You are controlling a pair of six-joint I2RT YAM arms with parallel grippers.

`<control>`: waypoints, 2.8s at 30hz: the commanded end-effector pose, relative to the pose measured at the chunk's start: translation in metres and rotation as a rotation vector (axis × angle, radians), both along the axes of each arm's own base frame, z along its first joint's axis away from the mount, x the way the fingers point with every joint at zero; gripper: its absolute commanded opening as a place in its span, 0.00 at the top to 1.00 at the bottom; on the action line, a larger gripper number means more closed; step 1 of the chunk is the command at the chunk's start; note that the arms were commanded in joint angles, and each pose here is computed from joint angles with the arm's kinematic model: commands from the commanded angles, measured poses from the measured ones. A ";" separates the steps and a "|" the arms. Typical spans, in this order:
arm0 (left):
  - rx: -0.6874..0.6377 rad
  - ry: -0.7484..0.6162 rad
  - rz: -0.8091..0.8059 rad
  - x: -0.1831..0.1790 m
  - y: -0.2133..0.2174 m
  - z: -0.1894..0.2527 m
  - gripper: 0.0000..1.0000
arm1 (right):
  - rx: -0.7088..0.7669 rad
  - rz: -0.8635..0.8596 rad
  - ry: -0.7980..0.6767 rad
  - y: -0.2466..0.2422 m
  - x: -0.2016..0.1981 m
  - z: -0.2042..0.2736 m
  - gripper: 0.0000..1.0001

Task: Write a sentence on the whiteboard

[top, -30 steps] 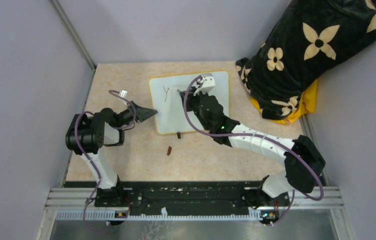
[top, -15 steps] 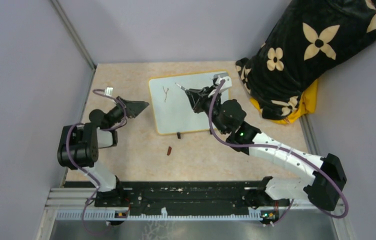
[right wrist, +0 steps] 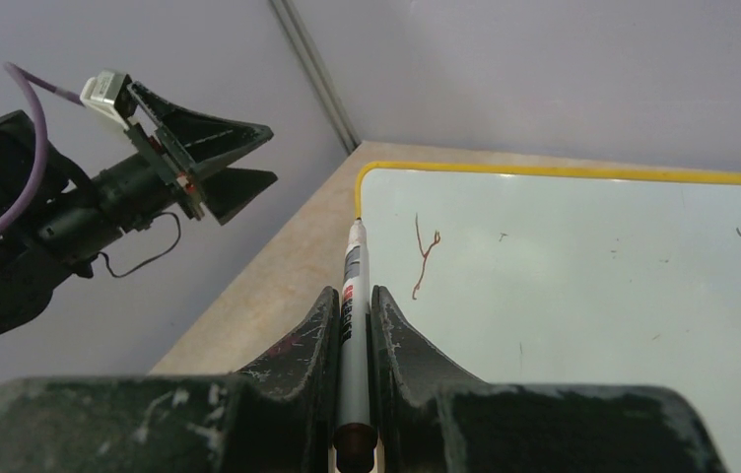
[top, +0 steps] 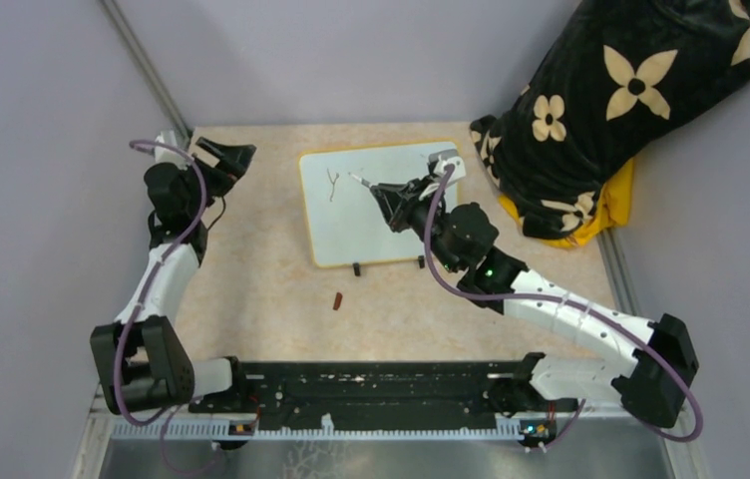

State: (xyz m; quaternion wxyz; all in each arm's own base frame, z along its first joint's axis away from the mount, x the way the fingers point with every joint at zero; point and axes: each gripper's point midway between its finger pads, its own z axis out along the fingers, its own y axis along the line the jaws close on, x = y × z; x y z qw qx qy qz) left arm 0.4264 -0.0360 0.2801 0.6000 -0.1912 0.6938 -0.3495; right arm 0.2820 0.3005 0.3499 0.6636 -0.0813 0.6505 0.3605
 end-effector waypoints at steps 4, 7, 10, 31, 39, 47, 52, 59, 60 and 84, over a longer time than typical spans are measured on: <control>0.051 0.164 0.028 0.014 0.011 -0.037 0.01 | 0.058 0.013 -0.053 -0.012 -0.013 0.023 1.00; 0.136 0.162 -0.066 0.016 0.004 -0.040 0.01 | 0.051 0.012 -0.051 -0.014 -0.014 0.024 1.00; 0.144 0.001 -0.165 0.006 -0.010 -0.029 0.01 | 0.036 0.006 -0.048 -0.016 -0.014 0.023 1.00; 0.112 -0.280 -0.590 -0.049 -0.078 -0.070 0.13 | -0.036 0.082 -0.076 0.008 -0.011 0.015 1.00; -0.050 -0.270 -0.808 -0.066 -0.096 -0.094 0.23 | -0.039 0.101 -0.074 0.013 -0.012 0.007 1.00; -0.006 -0.292 -0.869 -0.068 -0.110 -0.103 0.31 | -0.041 0.115 -0.054 0.025 -0.006 0.000 1.00; 0.010 -0.309 -0.853 -0.062 -0.110 -0.106 0.37 | -0.045 0.128 -0.045 0.032 -0.002 -0.001 1.00; 0.040 -0.337 -0.873 -0.065 -0.118 -0.107 0.49 | -0.045 0.125 -0.034 0.037 0.002 -0.004 1.00; 0.044 -0.340 -0.876 -0.065 -0.120 -0.107 0.50 | -0.048 0.124 -0.031 0.038 0.002 -0.005 1.00; 0.067 -0.340 -0.869 -0.068 -0.120 -0.120 0.78 | -0.141 -0.194 0.025 0.038 0.062 -0.035 1.00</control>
